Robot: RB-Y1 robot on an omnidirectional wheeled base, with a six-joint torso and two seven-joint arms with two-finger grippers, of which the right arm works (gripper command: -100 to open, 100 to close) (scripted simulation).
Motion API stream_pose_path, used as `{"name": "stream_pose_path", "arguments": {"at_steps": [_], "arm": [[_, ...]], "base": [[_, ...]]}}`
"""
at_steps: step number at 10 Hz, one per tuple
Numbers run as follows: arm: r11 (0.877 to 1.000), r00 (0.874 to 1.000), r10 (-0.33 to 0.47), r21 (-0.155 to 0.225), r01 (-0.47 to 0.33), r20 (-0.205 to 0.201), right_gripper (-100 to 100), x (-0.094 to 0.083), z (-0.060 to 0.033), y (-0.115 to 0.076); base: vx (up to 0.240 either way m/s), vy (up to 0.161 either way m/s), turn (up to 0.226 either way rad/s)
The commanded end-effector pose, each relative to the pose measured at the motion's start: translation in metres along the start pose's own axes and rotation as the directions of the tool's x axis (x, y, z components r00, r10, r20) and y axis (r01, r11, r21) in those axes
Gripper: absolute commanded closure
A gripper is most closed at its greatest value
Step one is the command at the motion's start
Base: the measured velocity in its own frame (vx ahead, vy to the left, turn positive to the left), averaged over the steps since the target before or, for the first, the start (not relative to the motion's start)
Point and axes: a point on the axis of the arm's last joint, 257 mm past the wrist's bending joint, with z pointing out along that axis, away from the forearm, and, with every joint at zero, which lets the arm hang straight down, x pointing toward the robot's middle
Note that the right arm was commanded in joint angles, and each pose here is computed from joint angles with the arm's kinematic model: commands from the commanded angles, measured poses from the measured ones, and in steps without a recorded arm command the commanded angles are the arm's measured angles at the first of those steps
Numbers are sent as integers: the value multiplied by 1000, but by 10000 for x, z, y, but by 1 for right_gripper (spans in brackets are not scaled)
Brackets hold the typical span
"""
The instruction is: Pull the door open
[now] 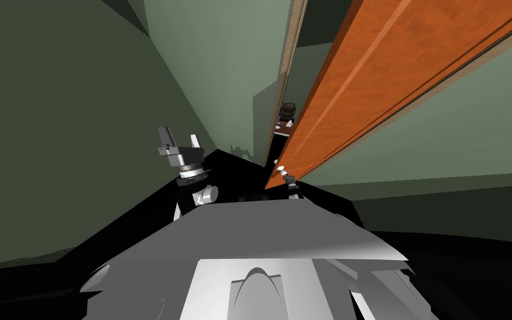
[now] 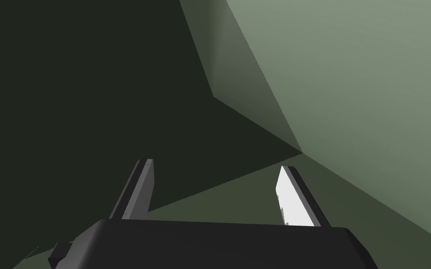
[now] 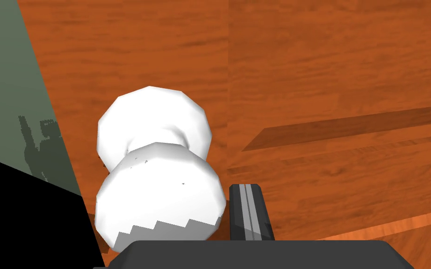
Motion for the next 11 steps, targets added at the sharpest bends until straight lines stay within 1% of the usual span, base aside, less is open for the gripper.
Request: {"name": "stream_pose_path", "arguments": {"at_steps": [1,3,6,8,10,11], "arm": [[999,1000,7,41,-7,-10,-100,-7,-62,-146],[998,1000,9,63,-8,-16,-100,0,-98,-204],[995,1000,14,98,-11,-26,-100,9,-158,-297],[995,1000,14,98,-11,-26,-100,9,-158,-297],[993,999,17,121,-13,-31,-100,14,-199,-355],[993,999,17,121,-13,-31,-100,14,-199,-355]], "base": [[-199,-71,139],[-163,-81,77],[-97,-53,52],[-38,-36,23],[-37,-35,43],[-48,-38,28]]}}
